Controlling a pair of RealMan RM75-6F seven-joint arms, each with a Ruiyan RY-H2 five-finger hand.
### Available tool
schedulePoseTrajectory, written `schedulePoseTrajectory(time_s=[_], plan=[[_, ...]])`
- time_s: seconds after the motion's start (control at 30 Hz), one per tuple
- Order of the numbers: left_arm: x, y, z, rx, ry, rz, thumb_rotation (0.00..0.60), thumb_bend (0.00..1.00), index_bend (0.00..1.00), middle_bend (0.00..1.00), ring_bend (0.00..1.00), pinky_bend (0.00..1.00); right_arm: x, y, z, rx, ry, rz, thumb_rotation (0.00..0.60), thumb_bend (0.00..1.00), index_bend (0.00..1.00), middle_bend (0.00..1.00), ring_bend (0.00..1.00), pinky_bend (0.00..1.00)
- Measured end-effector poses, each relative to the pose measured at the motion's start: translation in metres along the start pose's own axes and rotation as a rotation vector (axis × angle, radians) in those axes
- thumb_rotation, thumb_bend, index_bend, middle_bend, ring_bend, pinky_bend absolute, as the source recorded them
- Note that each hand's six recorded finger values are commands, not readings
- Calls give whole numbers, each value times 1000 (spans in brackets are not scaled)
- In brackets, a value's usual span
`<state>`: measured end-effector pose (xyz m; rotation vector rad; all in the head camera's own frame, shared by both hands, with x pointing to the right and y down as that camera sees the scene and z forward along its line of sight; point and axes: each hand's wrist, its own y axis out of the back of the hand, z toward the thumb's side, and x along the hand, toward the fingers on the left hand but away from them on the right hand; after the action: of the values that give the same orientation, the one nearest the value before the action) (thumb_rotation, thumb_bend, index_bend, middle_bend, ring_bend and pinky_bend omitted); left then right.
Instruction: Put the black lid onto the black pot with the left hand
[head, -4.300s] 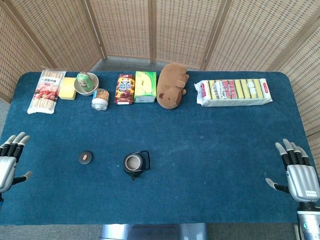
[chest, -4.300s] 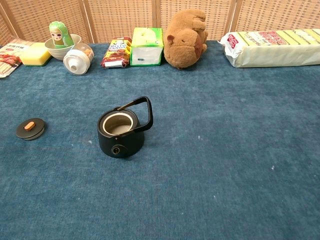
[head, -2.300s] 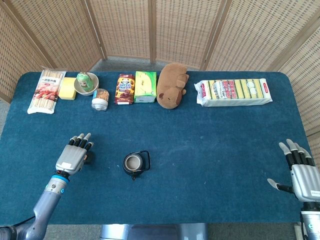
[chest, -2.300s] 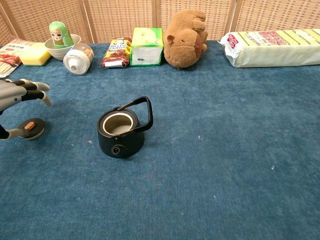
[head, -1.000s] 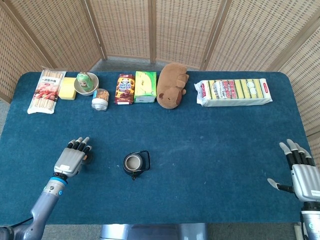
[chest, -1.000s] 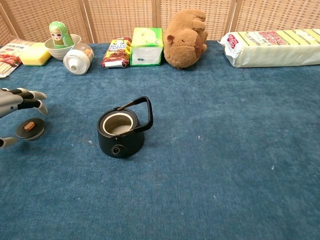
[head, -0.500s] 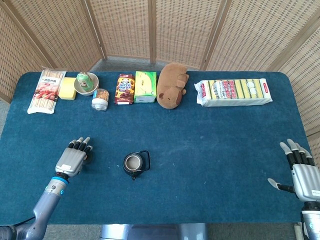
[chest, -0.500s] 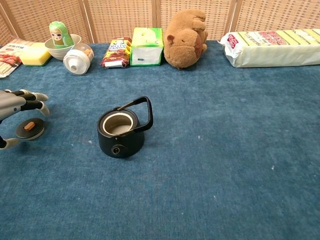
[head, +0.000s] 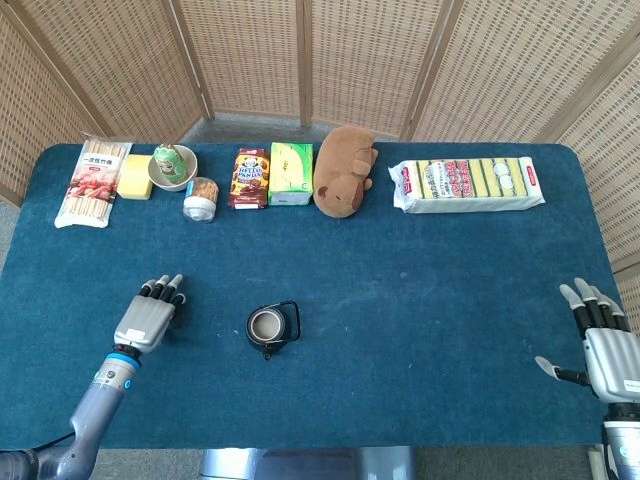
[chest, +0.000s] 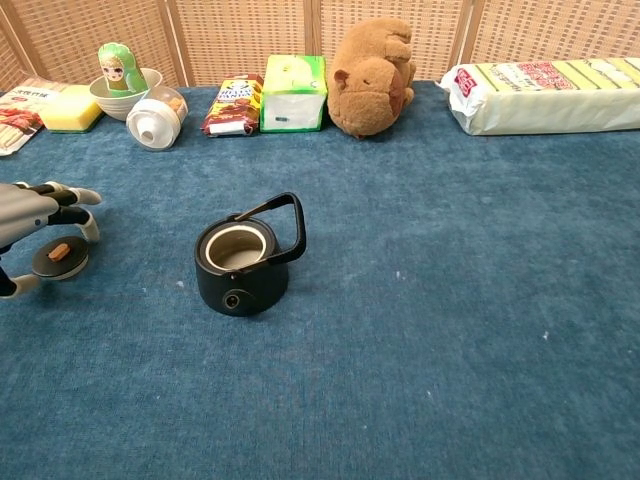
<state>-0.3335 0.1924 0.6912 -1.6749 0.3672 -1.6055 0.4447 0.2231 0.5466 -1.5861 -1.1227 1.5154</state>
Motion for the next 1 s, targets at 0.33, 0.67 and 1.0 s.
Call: schedulePoseTrajectory(time_s=[0.33,0.67,1.0], plan=[[-1,-1,0,9,9,-2,600,381,300,0,0,111,0,1,-1,-6,1,2,521,0,47,0,28,0],[-5,12,-3,-8,4,41,600,380,301,0,0,111,0,-2,0,-7,1,13,522,0,47,0,28,0],[-16,40,1,-67,-56,115,600,381,305,0,0,111,-1,-6,1,-10,1,31,523,0,47,0,32,0]])
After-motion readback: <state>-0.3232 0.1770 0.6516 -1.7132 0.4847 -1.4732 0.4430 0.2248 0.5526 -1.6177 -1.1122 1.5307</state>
